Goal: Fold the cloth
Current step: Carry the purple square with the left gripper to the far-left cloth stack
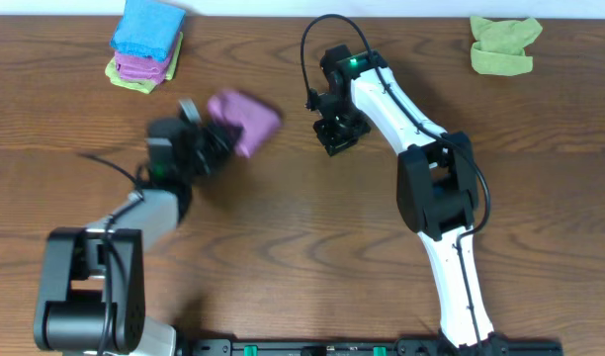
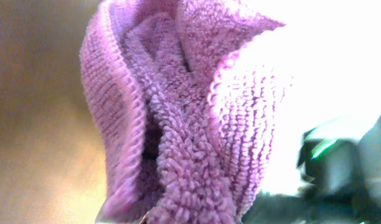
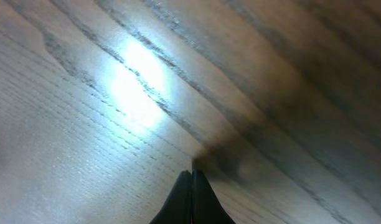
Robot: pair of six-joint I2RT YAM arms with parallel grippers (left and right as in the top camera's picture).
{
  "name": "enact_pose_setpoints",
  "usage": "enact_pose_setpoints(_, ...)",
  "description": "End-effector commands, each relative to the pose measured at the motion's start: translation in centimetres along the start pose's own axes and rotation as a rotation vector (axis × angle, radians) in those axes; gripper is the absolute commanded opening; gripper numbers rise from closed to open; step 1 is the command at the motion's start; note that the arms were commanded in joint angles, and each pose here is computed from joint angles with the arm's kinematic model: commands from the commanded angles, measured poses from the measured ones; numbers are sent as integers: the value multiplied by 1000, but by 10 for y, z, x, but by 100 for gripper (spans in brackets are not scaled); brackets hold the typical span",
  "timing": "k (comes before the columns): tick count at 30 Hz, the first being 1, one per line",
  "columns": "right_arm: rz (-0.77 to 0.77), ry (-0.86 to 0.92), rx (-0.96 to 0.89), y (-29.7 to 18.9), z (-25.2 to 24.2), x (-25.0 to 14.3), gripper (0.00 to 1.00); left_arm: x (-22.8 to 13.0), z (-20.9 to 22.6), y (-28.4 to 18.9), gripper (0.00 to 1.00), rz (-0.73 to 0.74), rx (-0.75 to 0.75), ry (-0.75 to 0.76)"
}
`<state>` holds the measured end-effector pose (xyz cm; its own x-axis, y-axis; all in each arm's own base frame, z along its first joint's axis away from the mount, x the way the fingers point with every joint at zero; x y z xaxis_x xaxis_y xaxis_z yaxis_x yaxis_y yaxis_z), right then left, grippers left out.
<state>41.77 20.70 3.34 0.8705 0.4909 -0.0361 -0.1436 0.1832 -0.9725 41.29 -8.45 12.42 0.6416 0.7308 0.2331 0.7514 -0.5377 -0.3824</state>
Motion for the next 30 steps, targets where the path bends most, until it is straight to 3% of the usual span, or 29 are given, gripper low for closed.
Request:
enact_pose_setpoints(1,-82,-9,-38,-36,2,6,1,72,-39,-12,6,-199,-52,97)
enact_pose_setpoints(5,-105,-14,-41,-45,4,7,1,145,-64,-37,6,-437,-50,117)
enact_pose_setpoints(11,-117,-17,-42,-46,4,10,1,205,-72,-19,6,-479,-86,135)
enact_pose_setpoints(24,-141,-22,-45,-47,4,15,1,278,-43,42,6,-502,-72,46)
enact_pose_setpoints(30,-156,-25,-47,-47,3,18,1,286,-24,61,6,-479,-37,-2)
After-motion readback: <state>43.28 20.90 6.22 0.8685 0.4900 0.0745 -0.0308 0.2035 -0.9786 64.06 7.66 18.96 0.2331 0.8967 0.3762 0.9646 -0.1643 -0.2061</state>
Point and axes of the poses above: each gripper's point midway between its finger pads, its own y axis out along the fingers, its own z axis along the line the jaws close on, x = y × z, the point moved 3 cm from there along -y, back along the fingers, and after that the axes turned 1 degree about y, right-handed, at the moved point
